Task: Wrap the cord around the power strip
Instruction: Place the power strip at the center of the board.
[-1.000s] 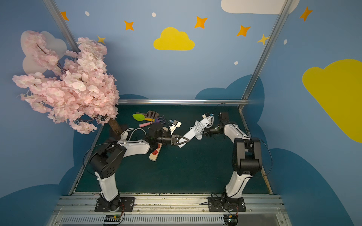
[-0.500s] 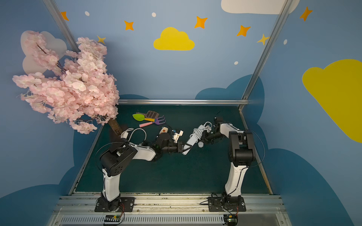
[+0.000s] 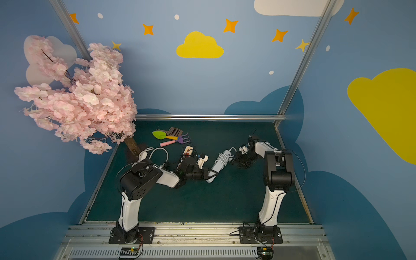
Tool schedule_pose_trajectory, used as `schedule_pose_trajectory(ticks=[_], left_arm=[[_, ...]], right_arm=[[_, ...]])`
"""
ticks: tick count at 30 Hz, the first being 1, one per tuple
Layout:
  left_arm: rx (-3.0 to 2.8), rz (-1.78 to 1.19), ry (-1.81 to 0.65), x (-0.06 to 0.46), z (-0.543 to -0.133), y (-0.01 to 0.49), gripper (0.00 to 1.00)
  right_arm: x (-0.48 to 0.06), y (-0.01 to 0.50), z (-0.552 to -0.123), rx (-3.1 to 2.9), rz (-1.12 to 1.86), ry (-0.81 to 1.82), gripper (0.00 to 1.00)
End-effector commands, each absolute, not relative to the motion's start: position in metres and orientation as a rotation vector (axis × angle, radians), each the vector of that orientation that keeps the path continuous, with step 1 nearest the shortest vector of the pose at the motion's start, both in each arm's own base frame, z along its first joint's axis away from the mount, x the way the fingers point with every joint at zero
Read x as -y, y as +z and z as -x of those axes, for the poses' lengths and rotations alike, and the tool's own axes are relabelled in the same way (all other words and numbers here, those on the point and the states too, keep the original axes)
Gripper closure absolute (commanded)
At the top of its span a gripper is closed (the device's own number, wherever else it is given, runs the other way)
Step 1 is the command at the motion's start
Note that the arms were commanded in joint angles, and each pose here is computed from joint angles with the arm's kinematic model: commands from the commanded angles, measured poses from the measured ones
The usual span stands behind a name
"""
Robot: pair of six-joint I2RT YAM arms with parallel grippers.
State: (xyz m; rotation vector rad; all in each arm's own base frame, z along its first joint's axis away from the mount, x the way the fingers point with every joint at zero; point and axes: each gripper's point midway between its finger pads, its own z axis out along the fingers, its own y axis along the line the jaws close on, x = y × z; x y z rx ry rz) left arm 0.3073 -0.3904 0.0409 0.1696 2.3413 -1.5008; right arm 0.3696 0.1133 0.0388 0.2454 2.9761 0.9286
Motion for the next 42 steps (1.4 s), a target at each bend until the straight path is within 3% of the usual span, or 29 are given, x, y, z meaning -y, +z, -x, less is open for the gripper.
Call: schedule_pose_trajectory(ticks=[1,6,12,21,23,28,31,42], left_arm=[[-2.415,-0.097,-1.427,0.38,-0.309,0.018,0.97],[-2.459,-0.09,-1.368,0.379,-0.307,0.014,0.95],[-2.511,-0.095,-1.29,0.385,-0.294,0.009,0.86],[-2.525,-0.13,-1.26,0.392,-0.284,0.012,0.72],[-2.524,-0.143,-1.255,0.391,-0.282,0.015,0.67],[-2.528,-0.245,-1.187,0.384,-0.277,0.044,0.39],[-2.54,-0.343,-1.082,0.368,-0.269,0.069,0.29],[-2.401,-0.47,-0.879,0.318,-0.259,0.139,0.25]], right_arm=[[-0.105,0.064,-0.372,-2.938,-0.209,0.868,0.37],[-0.098,0.087,-0.365,-2.907,-0.235,0.845,0.33],[-0.132,0.112,-0.362,-2.812,-0.363,0.889,0.29],[-0.17,0.071,-0.37,-2.866,-0.579,0.634,0.29],[-0.176,0.064,-0.373,-2.892,-0.544,0.566,0.31],[-0.172,0.042,-0.372,-2.971,-0.458,0.369,0.4],[-0.169,0.04,-0.372,-2.975,-0.396,0.3,0.42],[-0.179,0.066,-0.376,-2.947,-0.199,0.224,0.31]])
